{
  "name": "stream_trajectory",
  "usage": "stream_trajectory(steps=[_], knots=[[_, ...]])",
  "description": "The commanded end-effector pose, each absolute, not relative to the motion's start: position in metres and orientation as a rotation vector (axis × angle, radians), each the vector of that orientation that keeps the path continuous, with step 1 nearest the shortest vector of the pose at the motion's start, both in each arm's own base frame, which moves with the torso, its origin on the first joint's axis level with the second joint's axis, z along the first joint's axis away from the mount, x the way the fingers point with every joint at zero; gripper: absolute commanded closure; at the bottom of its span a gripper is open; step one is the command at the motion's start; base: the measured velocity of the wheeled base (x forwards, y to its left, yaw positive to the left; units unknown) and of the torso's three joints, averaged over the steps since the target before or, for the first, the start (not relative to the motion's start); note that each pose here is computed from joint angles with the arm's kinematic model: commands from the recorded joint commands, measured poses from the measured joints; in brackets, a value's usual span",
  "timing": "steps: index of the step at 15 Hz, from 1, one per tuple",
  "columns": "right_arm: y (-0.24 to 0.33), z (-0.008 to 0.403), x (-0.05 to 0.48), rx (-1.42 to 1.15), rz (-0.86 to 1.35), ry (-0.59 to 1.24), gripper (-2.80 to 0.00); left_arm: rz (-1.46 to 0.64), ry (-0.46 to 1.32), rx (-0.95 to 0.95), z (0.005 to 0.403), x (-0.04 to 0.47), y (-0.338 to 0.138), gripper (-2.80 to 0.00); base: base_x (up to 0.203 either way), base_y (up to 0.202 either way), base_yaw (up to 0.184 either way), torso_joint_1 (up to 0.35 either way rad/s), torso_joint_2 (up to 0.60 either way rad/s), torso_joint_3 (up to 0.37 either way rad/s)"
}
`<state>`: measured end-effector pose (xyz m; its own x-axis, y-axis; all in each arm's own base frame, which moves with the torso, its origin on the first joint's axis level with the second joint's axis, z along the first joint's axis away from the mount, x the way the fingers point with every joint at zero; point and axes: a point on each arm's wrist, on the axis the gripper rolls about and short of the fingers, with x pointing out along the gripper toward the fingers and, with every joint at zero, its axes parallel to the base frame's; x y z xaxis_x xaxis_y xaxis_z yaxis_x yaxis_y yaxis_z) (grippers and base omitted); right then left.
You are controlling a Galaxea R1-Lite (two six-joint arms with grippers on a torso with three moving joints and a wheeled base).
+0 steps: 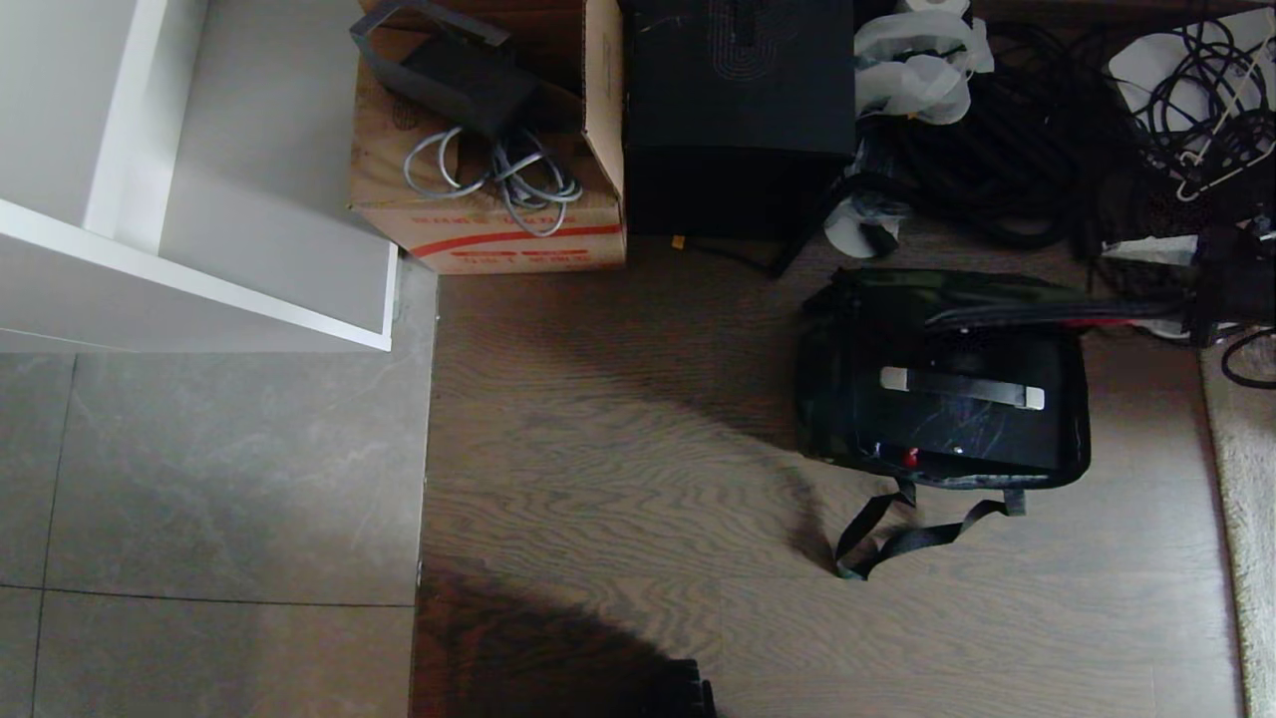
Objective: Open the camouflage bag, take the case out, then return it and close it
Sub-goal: Open the top of the storage box
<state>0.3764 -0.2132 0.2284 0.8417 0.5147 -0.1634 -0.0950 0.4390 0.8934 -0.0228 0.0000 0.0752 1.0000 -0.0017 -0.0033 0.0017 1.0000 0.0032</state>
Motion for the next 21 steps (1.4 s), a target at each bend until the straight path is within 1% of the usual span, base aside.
stream_trajectory(steps=[1, 4, 6, 13, 17, 21], knots=[[-0.220, 0.238, 0.381, 1.084, 0.411, 0.382, -2.80, -0.001, 0.005, 0.003, 0.075, -0.023, 0.000, 0.00, 0.000, 0.000, 0.000, 0.000, 0.00, 0.000], [-0.228, 0.250, 0.384, 1.117, 0.424, 0.274, -2.80, 0.000, 0.004, 0.003, 0.075, -0.023, 0.000, 0.00, 0.000, 0.000, 0.000, 0.000, 0.00, 0.000], [-0.232, 0.248, 0.389, 1.110, 0.399, 0.214, -2.80, -0.002, 0.003, 0.003, 0.076, -0.023, 0.000, 0.00, 0.000, 0.000, 0.000, 0.000, 0.00, 0.000], [-0.235, 0.233, 0.396, 1.086, 0.402, 0.191, -2.80, 0.000, 0.005, 0.003, 0.075, -0.023, 0.000, 0.00, 0.000, 0.000, 0.000, 0.000, 0.00, 0.000], [-0.235, 0.223, 0.407, 1.070, 0.370, 0.145, -2.80, -0.001, 0.004, 0.003, 0.075, -0.023, 0.000, 0.00, 0.000, 0.000, 0.000, 0.000, 0.00, 0.000], [-0.219, 0.211, 0.427, 1.024, 0.394, 0.085, -2.80, 0.000, 0.005, 0.003, 0.075, -0.023, 0.000, 0.00, 0.000, 0.000, 0.000, 0.000, 0.00, 0.000]])
